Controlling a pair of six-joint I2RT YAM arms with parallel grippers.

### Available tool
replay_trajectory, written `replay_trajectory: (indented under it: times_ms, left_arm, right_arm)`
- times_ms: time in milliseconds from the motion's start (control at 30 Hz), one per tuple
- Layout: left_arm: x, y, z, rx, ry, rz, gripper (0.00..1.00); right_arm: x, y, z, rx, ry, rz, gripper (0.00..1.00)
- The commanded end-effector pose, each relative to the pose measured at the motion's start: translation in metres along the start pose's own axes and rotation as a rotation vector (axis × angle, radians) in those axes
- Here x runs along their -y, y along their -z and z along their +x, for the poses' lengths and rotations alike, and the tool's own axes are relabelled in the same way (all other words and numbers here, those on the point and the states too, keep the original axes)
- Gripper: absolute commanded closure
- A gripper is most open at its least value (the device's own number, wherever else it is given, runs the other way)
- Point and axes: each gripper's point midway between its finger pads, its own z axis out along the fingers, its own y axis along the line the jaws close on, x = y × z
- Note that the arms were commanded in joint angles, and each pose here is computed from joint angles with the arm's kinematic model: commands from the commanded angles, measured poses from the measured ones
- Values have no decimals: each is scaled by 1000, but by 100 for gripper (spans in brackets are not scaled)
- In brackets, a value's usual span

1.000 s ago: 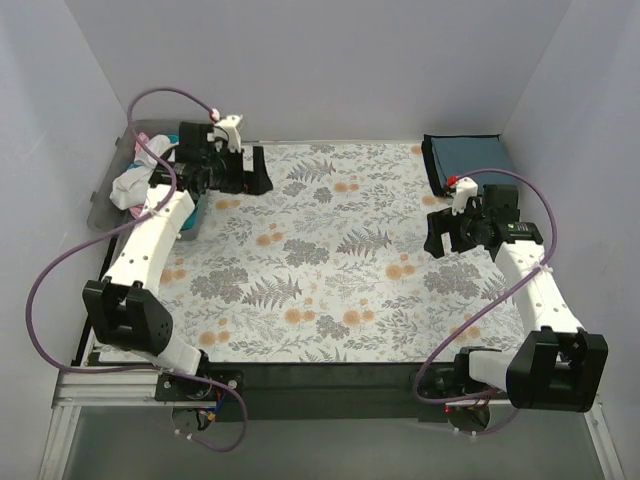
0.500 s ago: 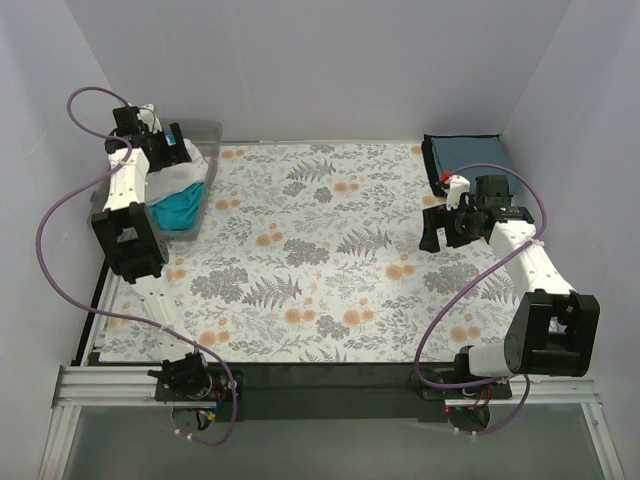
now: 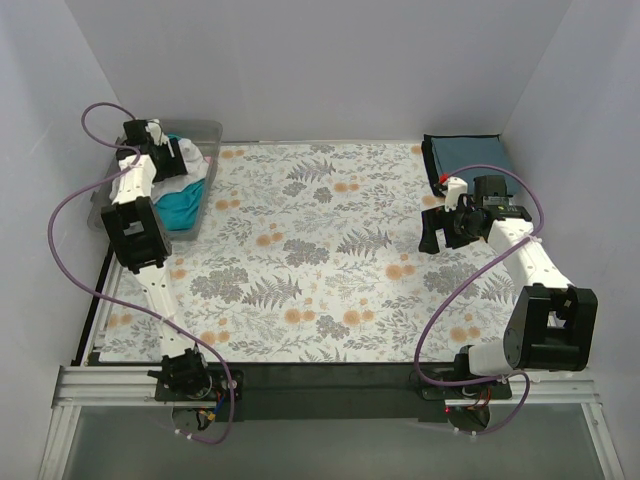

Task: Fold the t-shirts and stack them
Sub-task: Grab the tshirt from the pile

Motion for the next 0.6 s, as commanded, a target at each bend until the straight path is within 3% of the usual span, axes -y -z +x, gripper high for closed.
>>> replay_trajectory:
  times_ms: [0, 200, 267, 300, 567]
  left_arm:
    - [3, 29, -54, 158, -17, 9, 41]
    - [15, 72, -104, 294, -37, 35, 88]
    - [16, 85, -116, 326, -35, 29, 91]
    - [20, 98, -127, 357, -42, 34, 100]
    - [62, 217, -196, 608, -86, 165, 100]
  right_arm:
    - [-4, 5, -12, 31, 22, -16, 2]
    - [-7, 4, -10, 28, 19, -33, 2]
    - [-9, 5, -11, 35, 21, -38, 2]
    - [-9, 5, -11, 36, 22, -37, 2]
    - [-13, 8, -14, 51, 27, -55, 2]
